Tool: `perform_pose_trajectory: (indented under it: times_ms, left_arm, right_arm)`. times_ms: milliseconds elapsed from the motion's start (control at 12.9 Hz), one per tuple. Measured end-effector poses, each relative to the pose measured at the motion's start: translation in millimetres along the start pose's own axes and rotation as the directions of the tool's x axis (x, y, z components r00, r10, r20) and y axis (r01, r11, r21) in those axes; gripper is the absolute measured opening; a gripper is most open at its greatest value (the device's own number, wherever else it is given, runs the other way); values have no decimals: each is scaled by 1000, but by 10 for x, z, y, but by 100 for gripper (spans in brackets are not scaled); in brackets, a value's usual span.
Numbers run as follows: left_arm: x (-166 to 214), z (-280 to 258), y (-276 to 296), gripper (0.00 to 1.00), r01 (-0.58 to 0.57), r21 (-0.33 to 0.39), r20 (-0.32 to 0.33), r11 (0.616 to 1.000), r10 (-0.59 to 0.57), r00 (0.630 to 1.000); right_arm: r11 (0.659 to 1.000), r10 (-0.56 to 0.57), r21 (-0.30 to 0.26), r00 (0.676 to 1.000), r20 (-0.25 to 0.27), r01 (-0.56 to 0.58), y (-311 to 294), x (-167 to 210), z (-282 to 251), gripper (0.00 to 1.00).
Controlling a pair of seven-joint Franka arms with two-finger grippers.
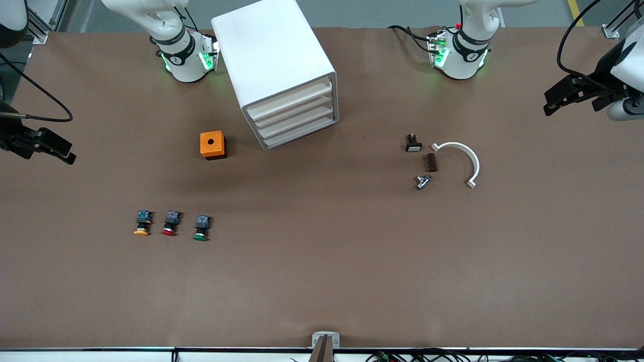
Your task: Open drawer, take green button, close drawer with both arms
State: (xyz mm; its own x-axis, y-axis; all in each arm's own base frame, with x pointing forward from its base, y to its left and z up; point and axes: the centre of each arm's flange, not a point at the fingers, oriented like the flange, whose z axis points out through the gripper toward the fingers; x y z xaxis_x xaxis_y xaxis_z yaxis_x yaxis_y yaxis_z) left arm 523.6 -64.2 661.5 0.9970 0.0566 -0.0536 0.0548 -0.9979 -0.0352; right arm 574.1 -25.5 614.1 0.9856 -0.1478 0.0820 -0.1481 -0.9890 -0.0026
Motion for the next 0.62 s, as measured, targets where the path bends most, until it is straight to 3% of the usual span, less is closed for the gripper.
perform_pose_trajectory:
  times_ms: [619]
  left_arm:
    - [-61,19,-61,100,-28,3,3,1000,27,1000]
  right_arm:
    - [1000,6,0,1000,-4,-6,35,-6,-24,100]
